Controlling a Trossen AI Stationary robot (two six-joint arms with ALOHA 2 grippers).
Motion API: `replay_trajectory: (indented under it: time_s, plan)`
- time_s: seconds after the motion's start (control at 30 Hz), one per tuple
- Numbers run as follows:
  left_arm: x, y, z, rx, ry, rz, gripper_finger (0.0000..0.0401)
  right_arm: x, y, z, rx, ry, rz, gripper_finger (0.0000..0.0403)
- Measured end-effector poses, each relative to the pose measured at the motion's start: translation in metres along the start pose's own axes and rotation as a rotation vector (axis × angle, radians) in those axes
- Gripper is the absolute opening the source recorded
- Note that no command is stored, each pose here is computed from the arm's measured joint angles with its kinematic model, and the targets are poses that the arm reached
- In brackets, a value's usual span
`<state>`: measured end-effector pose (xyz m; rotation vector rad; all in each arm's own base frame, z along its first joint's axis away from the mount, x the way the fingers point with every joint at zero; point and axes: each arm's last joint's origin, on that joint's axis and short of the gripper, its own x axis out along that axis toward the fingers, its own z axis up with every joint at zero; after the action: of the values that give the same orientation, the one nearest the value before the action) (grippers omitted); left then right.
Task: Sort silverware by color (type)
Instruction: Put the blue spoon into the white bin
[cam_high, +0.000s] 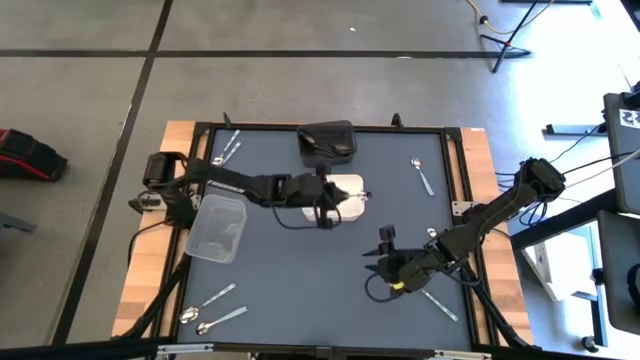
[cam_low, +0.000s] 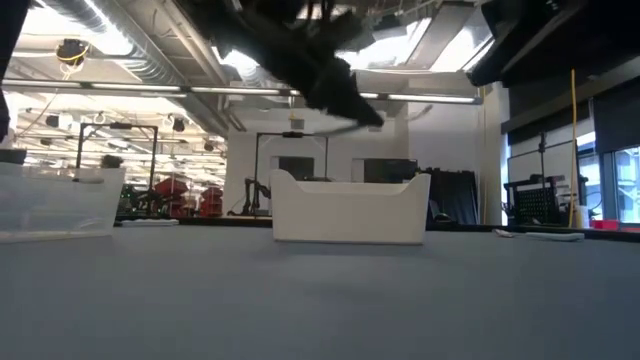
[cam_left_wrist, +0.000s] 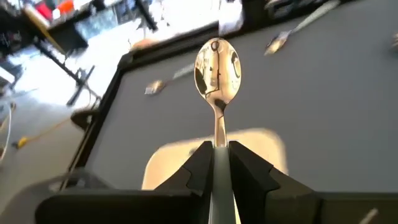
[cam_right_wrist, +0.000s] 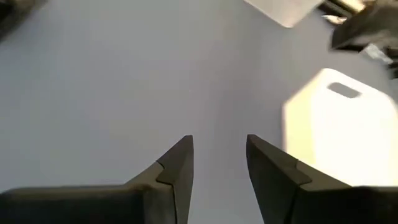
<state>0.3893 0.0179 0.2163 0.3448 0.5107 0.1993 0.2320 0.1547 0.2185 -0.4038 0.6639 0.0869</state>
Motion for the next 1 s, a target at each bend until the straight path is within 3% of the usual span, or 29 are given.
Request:
replay_trajectory:
  time_s: [0.17, 0.27, 0.4, 0.8, 1.0]
  plan:
    - [0.015, 0.018, -0.019, -0.006, 0.045, -0.060, 0.0042, 0.001, -0.005, 0.000, -0.041, 0.000, -0.127, 0.0136]
    - [0.022, 0.022, -0.039, 0.001, 0.157, -0.119, 0.0042, 0.003, -0.009, 0.000, -0.036, 0.007, -0.153, 0.0136]
    - [0.027, 0.030, -0.052, -0.011, 0.228, -0.118, 0.0042, 0.008, -0.021, -0.001, -0.012, 0.029, -0.185, 0.0136]
    - [0.028, 0.031, -0.051, -0.018, 0.209, -0.123, 0.0047, 0.021, -0.047, -0.004, 0.061, 0.071, -0.174, 0.0136]
    - [0.029, 0.032, -0.048, -0.053, 0.181, -0.109, 0.0085, 0.021, -0.046, -0.004, 0.070, 0.067, -0.173, 0.0136]
